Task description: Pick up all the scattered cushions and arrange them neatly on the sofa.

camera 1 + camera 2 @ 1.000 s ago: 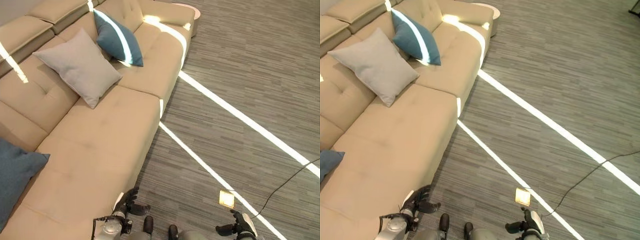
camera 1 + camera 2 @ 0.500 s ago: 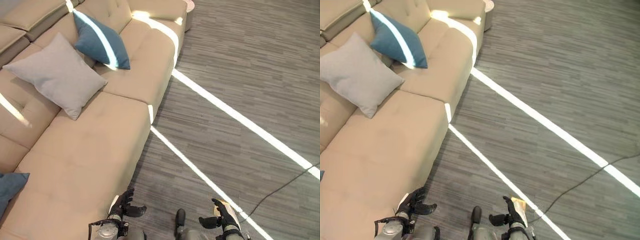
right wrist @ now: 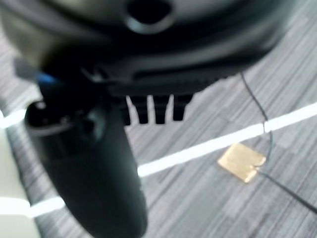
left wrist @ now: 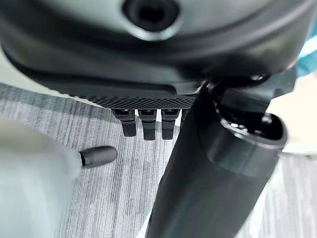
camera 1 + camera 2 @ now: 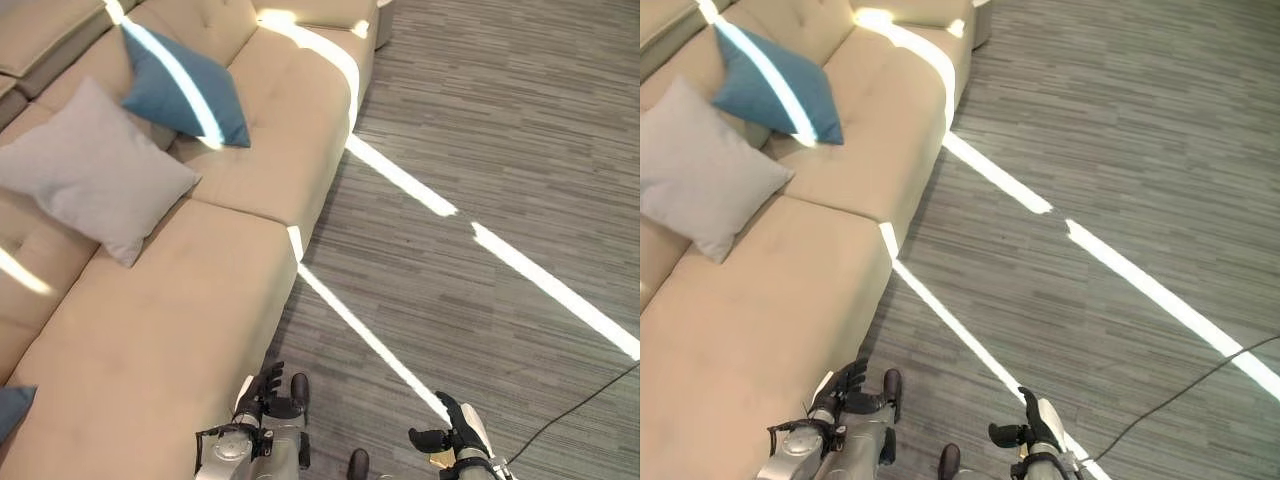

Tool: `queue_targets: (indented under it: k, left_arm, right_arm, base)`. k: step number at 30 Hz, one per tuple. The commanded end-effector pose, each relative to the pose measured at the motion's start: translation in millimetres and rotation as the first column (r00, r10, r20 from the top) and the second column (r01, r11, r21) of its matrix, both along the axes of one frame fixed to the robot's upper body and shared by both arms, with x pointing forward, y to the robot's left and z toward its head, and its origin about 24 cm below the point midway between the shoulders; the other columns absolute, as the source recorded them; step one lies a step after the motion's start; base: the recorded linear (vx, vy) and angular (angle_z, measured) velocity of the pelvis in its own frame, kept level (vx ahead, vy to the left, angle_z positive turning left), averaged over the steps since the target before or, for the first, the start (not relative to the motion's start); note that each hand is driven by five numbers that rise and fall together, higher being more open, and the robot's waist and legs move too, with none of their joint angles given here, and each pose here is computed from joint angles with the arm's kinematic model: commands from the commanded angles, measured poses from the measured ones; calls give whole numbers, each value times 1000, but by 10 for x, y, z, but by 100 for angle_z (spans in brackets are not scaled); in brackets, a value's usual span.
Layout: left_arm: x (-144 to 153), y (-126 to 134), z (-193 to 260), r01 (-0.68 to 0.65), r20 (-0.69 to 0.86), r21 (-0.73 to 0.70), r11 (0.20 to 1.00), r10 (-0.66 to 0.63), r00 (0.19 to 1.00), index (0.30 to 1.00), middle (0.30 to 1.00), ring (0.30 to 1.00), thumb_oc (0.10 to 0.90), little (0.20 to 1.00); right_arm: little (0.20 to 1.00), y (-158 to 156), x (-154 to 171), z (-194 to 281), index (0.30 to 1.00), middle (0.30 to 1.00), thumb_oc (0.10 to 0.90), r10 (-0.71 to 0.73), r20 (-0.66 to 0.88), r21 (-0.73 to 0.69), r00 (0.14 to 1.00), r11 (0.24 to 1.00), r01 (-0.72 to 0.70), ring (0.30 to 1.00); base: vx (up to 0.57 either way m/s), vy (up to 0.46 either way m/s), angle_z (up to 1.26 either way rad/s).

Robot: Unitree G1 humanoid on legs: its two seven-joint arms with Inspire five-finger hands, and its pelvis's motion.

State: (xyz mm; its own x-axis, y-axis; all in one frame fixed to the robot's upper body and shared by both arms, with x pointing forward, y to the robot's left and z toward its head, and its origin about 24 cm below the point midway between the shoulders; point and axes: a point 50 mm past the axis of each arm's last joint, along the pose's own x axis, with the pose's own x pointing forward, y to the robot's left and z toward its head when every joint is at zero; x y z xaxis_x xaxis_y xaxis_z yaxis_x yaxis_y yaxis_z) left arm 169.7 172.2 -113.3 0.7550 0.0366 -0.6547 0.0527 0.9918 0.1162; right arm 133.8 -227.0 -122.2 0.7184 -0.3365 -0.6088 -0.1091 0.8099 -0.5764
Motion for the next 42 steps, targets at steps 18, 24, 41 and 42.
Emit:
queue_targets:
  k: [18,24,41,42]
  left_arm:
    - [259,35,230,30,162,-3,1000,-29,986,900,900,900,800,900]
    - [209,-17,203,47,145,-32,998,-42,989,900,900,900,800,900]
    - [380,-154,274,78,172,-43,996,-70,983,900,900,900,800,900]
    - [368,-152,262,77,167,-40,996,-70,984,900,900,900,800,900]
  right_arm:
    - [900,-155,401,251,900,900,800,124,124,-71,985,991,-116,900]
    - [900,-156,337,190,900,900,800,123,90,-53,988,992,-118,900]
    - [900,-247,244,151,900,900,800,33,78,-32,996,999,-31,900]
    - [900,-244,231,143,900,900,800,34,73,-33,997,999,-32,900]
  base:
    - [220,50,14]
    - [222,-171,6]
    - [162,-135,-1]
    - [184,30,5]
